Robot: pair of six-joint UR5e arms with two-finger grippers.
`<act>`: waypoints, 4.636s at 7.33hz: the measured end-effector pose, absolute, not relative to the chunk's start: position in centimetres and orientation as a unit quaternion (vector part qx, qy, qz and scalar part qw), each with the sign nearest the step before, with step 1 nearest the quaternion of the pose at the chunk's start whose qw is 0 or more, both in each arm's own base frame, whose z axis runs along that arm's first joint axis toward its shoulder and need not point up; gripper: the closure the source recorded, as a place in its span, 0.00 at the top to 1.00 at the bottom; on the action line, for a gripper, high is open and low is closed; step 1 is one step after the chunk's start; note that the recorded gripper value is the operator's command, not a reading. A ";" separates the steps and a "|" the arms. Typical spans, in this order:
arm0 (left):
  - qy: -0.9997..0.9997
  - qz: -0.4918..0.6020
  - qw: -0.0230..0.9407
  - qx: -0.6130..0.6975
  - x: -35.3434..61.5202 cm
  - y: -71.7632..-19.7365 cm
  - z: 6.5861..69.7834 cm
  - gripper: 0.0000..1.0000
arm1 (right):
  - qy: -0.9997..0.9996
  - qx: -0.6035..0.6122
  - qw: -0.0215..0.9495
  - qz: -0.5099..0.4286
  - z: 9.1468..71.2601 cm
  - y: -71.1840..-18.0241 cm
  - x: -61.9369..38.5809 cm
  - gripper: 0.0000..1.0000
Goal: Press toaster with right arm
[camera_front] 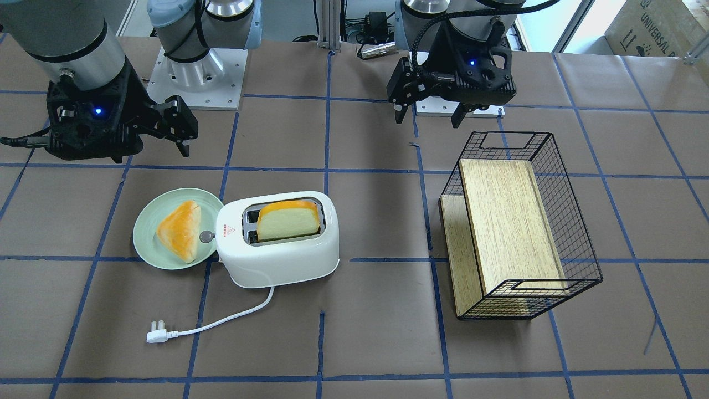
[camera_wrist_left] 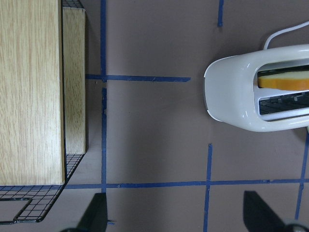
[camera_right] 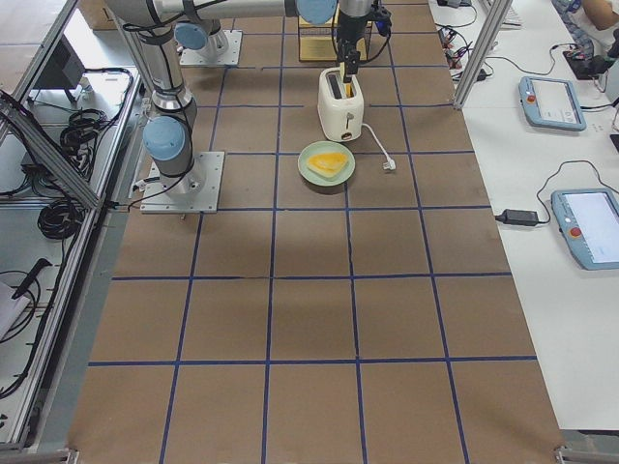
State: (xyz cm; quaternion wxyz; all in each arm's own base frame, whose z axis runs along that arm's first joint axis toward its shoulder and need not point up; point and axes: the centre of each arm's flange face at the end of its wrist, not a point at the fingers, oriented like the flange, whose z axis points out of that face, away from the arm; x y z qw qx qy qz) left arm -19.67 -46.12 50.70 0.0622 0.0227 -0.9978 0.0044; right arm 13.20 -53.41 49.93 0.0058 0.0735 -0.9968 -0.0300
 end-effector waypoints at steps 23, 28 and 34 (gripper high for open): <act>-0.998 0.004 0.062 0.023 -19.7 -46.1 50.7 1.00 | -0.740 0.673 0.018 0.010 35.2 -57.4 13.7 0.06; -0.998 0.004 0.062 0.023 -19.7 -46.1 50.7 1.00 | -0.720 0.694 0.014 0.005 33.2 -57.8 14.9 0.07; -0.998 0.005 0.062 0.023 -19.7 -46.1 50.7 1.00 | -0.710 0.704 0.017 0.001 29.4 -57.0 16.4 0.07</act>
